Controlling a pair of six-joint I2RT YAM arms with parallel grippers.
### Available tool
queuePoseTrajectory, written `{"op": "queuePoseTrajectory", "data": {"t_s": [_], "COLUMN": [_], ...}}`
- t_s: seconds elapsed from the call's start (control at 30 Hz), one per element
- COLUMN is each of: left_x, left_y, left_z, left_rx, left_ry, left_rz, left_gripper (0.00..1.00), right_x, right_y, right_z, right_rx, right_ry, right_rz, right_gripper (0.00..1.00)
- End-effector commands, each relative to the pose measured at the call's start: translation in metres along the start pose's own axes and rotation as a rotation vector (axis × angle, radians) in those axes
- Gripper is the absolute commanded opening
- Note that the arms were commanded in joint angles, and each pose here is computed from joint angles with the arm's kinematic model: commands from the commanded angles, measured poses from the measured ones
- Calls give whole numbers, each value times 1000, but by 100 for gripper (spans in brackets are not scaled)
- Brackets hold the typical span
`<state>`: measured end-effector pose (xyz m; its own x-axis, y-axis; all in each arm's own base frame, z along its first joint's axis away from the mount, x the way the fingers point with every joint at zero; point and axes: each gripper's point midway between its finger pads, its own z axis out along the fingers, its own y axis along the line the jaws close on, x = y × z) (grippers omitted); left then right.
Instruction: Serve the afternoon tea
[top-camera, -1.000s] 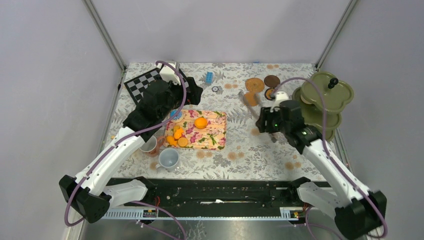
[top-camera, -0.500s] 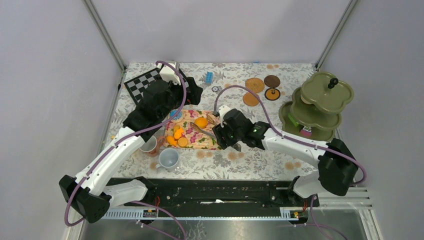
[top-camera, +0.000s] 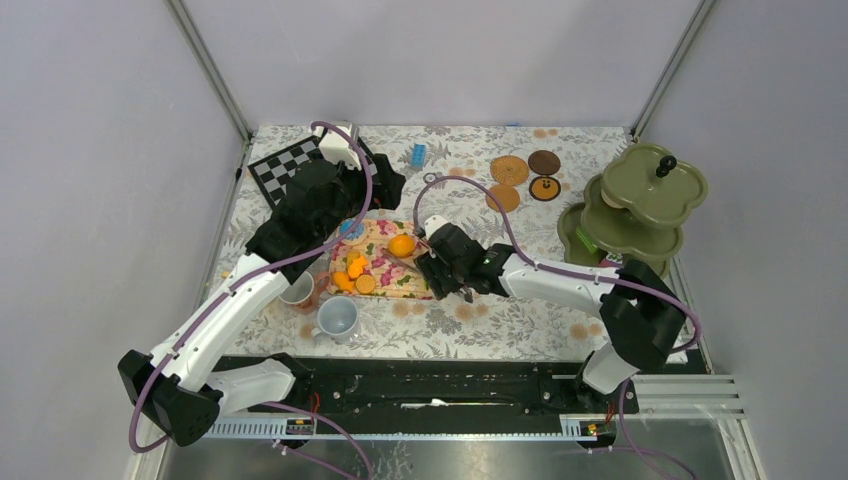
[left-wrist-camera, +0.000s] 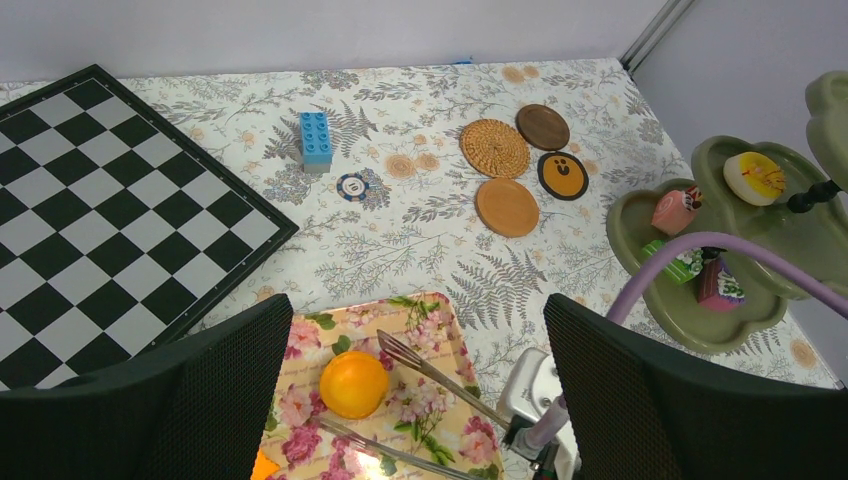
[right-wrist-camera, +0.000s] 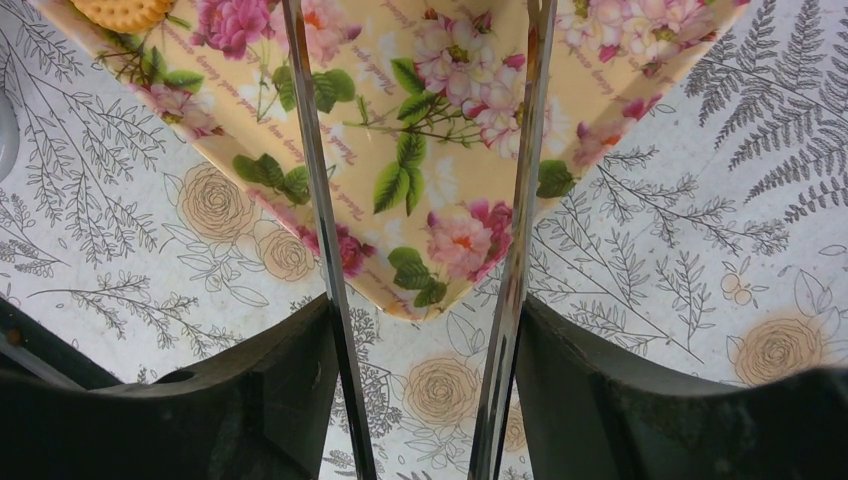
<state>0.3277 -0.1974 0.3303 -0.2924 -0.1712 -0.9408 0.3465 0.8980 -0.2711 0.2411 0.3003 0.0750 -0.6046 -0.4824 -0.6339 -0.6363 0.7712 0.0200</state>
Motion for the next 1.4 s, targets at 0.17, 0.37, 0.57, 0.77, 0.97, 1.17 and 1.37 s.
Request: {"op": "queuePoseTrajectory", "data": {"t_s": [0.17, 0.37, 0.57, 0.77, 0.97, 1.17, 1.37], "left_x": [-20, -20, -19, -20, -21, -21, -19], "left_y": [-2, -2, -3, -3, -5, -8, -10], "left_z": [-3, -3, -3, -3, -4, -5, -4], "left_rx": [4, 6, 9, 11, 19, 36, 45], "left_ry": [-57, -56, -53, -56, -56, -53, -46], "left_rz": [-7, -7, -8, -10, -12, -20, -26], "left_gripper": [99, 99, 99, 99, 99, 99, 99], "right_x": [-30, -26, -32, -37, -18, 21, 57], "right_y": [9, 10, 7, -15, -65, -101, -121], "right_z": [9, 8, -10, -46, -100, -162, -207], "right_rx": [16, 22, 41, 125, 353, 501, 573], "right_ry": [-66, -58, -104, -198, -258, -271, -282], "right_rz": [-7, 9, 41, 111, 277, 481, 656], "right_gripper": [63, 50, 46, 43, 43, 43, 43]}}
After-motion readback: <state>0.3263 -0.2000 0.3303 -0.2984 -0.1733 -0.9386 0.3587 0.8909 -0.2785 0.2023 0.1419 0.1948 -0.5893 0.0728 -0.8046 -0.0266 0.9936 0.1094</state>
